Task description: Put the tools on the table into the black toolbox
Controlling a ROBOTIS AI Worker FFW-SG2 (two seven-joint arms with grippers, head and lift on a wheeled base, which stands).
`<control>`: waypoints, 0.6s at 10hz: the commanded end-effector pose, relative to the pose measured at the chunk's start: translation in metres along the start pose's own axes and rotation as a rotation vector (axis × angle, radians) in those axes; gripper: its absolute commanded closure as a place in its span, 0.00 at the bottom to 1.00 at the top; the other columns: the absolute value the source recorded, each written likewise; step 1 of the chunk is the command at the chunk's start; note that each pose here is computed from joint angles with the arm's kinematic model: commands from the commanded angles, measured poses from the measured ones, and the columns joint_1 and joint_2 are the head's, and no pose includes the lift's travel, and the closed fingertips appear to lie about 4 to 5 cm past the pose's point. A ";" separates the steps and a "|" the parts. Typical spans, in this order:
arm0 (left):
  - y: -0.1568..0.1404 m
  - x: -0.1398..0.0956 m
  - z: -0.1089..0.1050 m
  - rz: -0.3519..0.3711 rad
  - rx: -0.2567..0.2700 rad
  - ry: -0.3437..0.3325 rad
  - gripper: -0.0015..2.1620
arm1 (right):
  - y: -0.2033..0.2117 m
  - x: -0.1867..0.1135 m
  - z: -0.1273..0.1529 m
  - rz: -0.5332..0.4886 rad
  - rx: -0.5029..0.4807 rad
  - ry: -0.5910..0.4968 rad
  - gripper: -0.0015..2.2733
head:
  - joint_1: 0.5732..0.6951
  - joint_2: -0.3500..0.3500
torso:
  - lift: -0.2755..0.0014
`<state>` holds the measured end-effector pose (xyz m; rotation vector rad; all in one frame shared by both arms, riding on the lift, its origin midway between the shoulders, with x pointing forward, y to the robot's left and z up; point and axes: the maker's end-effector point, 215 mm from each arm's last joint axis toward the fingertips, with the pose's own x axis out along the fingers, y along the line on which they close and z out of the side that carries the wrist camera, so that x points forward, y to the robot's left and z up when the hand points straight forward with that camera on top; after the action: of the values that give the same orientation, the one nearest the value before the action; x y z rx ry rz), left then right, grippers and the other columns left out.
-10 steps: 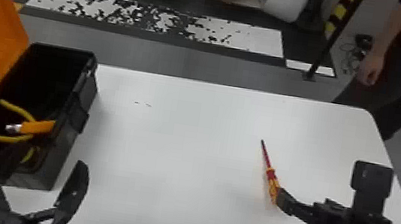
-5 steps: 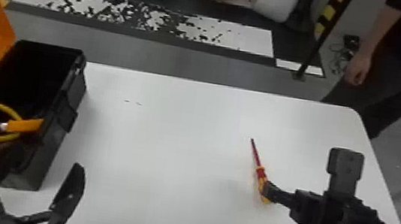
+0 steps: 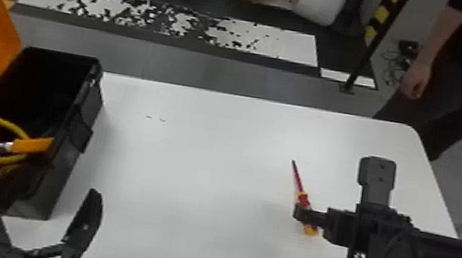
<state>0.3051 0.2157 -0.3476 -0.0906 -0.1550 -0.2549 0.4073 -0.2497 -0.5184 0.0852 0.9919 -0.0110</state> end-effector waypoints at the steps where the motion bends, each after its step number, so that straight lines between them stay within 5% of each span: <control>1: 0.000 0.000 0.000 -0.003 0.001 0.001 0.03 | 0.000 0.008 0.001 -0.010 -0.006 0.026 0.02 | 1.00 0.42 | 0.72; 6: 0.003 0.000 0.000 -0.002 0.008 0.004 0.03 | 0.008 0.030 0.001 -0.016 -0.036 0.075 0.04 | 1.00 0.43 | 0.72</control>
<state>0.3056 0.2183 -0.3479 -0.0838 -0.1527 -0.2546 0.4238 -0.2435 -0.5428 0.0522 1.0680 -0.0077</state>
